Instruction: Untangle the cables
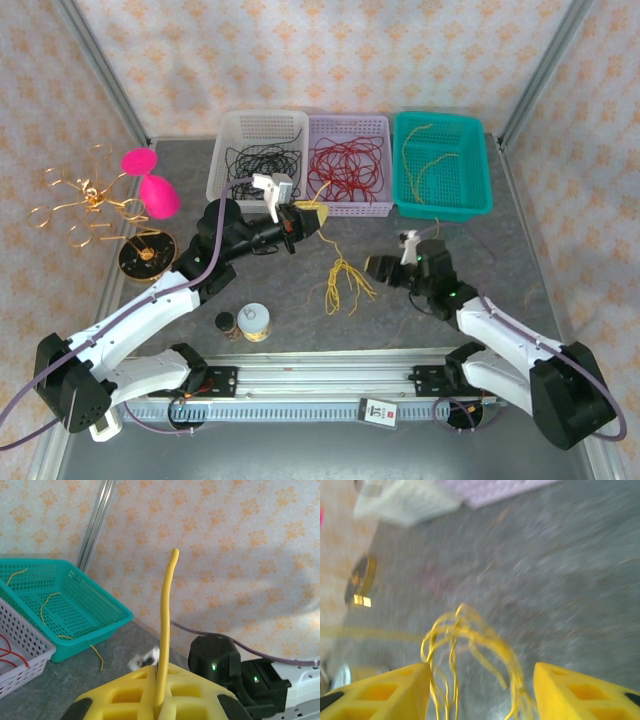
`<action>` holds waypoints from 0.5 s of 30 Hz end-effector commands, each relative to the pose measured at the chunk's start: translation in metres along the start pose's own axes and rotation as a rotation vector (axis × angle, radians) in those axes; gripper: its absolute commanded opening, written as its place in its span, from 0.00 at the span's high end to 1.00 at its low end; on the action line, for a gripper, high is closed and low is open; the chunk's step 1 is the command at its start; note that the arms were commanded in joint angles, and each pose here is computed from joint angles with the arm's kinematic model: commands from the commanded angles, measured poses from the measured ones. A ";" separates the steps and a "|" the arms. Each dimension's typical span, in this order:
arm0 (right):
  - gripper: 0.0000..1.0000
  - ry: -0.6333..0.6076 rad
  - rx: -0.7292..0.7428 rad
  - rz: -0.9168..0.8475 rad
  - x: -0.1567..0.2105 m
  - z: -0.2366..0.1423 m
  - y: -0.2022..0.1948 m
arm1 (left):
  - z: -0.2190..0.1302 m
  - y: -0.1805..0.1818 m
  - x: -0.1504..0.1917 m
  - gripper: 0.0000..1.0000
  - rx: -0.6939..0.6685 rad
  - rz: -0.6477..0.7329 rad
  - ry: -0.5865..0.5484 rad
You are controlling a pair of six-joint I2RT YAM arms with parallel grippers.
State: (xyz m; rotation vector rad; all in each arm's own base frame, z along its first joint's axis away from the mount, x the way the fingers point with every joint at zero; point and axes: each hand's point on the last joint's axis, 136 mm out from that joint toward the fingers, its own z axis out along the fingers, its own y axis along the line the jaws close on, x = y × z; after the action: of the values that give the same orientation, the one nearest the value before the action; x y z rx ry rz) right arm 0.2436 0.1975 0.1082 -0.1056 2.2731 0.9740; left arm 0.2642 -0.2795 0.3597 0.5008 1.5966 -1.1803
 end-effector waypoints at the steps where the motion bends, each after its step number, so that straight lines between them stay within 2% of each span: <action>1: 0.42 -0.014 -0.052 -0.203 0.011 0.009 0.022 | -0.003 -0.011 -0.010 1.00 0.042 0.016 -0.035; 4: 0.41 -0.073 -0.088 -0.295 0.007 0.012 0.033 | -0.004 -0.012 -0.010 1.00 0.043 0.014 -0.038; 8: 0.42 -0.131 0.012 -0.450 -0.002 0.021 0.019 | -0.007 -0.016 -0.013 1.00 0.048 0.014 -0.044; 15: 0.41 -0.068 0.052 -0.485 0.009 0.054 0.001 | -0.011 -0.030 -0.027 1.00 0.089 0.024 -0.066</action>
State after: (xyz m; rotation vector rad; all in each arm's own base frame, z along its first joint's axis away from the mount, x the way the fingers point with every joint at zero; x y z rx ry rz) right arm 0.2476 0.2274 0.0628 -0.5322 2.1675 0.6965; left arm 0.2579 -0.2769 0.3663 0.5054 1.5774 -1.1949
